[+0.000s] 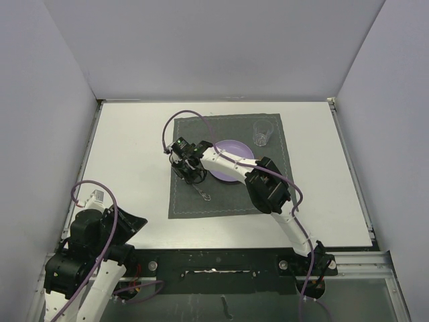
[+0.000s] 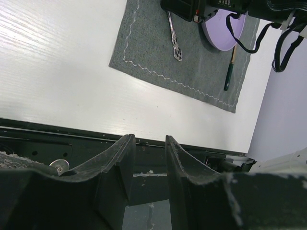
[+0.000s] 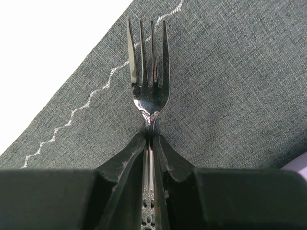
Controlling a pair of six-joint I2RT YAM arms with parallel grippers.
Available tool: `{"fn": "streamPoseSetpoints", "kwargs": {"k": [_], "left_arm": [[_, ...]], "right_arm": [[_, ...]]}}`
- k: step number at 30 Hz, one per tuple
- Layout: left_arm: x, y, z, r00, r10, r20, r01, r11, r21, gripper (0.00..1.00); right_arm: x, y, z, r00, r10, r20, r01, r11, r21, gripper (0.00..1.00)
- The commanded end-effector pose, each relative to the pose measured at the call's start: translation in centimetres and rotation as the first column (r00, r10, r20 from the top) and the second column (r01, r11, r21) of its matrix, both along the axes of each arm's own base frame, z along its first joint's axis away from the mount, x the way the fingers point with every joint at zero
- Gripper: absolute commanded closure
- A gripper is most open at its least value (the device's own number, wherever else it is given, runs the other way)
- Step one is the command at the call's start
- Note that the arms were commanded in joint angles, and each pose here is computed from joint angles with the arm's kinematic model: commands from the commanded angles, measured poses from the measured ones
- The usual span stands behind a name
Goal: Set the dinner table for one person
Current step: Adjust the fork on the napkin.
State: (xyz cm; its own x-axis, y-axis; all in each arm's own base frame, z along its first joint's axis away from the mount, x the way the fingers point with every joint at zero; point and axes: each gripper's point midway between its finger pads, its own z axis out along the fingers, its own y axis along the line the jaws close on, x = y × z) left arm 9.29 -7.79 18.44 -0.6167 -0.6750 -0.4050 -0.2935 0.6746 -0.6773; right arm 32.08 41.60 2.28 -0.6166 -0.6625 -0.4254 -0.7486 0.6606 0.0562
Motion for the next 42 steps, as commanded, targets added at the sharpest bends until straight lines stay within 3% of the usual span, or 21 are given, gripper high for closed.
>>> {"fn": "streamPoseSetpoints", "kwargs": {"k": [1, 6, 13, 21, 31, 42], "left_arm": [[0.0, 0.2, 1.2, 0.998, 0.007, 0.055, -0.006, 1.000, -0.007, 0.70], [0.0, 0.2, 1.2, 0.998, 0.007, 0.055, -0.006, 1.000, -0.006, 0.70], [0.0, 0.2, 1.1, 0.999, 0.005, 0.054, -0.004, 1.000, -0.006, 0.70], [0.1, -0.5, 1.1, 0.998, -0.008, 0.066, 0.011, 0.999, -0.044, 0.70], [-0.5, -0.7, 1.9, 0.995, -0.024, 0.098, 0.031, 0.997, -0.068, 0.70], [-1.3, -1.2, 1.9, 0.991, -0.046, 0.125, 0.059, 0.993, -0.105, 0.68]], "right_arm": [[0.5, 1.6, 5.8, 0.997, -0.010, 0.072, 0.003, 0.996, 0.093, 0.89], [0.4, 2.1, 7.0, 0.997, -0.012, 0.071, 0.003, 0.991, 0.130, 0.90], [-0.1, 3.2, 10.2, 0.997, -0.041, 0.062, 0.026, 0.975, 0.219, 1.00], [0.2, 3.0, 11.7, 0.968, -0.251, -0.002, 0.245, 0.945, 0.217, 1.00], [-0.1, 2.2, 7.8, 0.828, -0.551, -0.104, 0.561, 0.819, 0.123, 1.00], [-0.3, 1.6, 5.9, 0.692, -0.717, -0.090, 0.722, 0.684, 0.102, 1.00]]}}
